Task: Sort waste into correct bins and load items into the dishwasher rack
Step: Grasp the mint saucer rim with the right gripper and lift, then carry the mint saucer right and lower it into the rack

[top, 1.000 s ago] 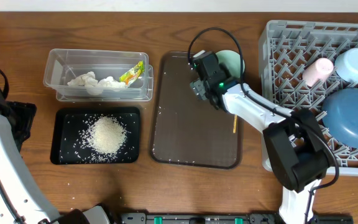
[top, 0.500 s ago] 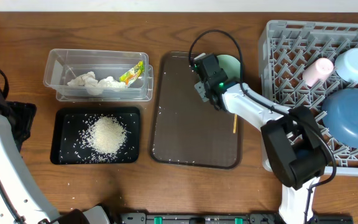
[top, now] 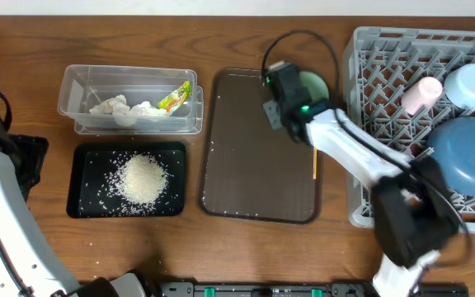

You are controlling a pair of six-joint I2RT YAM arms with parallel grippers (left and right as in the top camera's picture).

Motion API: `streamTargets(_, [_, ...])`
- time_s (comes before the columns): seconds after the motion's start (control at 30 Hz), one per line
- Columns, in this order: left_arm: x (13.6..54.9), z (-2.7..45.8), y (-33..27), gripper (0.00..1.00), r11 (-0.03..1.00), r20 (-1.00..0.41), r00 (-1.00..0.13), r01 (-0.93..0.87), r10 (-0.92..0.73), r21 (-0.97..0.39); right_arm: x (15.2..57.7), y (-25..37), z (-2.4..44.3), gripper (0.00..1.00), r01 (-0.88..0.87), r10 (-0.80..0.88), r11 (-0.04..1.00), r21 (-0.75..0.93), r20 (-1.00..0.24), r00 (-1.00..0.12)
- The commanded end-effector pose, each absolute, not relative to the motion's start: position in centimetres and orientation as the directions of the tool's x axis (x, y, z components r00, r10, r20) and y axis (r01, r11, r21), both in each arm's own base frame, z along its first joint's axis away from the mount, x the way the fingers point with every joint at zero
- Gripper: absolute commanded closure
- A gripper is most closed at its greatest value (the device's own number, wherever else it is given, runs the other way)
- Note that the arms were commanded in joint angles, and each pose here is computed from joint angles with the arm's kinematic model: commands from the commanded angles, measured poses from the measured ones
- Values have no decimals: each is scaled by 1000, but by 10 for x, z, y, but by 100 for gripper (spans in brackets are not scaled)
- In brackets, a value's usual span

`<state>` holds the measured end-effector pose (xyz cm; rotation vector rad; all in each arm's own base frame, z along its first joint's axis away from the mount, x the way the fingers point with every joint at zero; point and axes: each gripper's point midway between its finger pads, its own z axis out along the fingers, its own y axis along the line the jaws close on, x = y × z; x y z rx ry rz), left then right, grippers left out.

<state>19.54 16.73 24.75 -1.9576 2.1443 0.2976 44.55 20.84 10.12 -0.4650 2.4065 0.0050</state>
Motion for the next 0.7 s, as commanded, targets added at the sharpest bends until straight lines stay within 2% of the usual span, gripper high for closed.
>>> streamTargets(0.0, [194, 248, 169, 6, 70, -303, -68, -998, -951, 1, 440, 196, 194, 99, -255, -174, 967, -10, -756, -631])
streamTargets(0.2, [194, 248, 169, 6, 70, -303, -68, -998, -951, 1, 399, 132, 253, 99, -111, 56, 978, 177, -734, -676])
streamTargets(0.47, [194, 248, 169, 6, 70, -303, -68, -998, -951, 1, 366, 50, 253, 99, 92, 305, 927, 365, -587, -750])
streamTargets(0.53, [194, 248, 169, 6, 70, -303, -68, -998, -951, 1, 364, 40, 251, 99, 86, 336, 899, 429, -551, -763])
streamTargets(0.67, [194, 248, 169, 6, 70, -303, -68, -998, -951, 1, 361, 41, 259, 99, -37, 358, 796, 604, -519, -776])
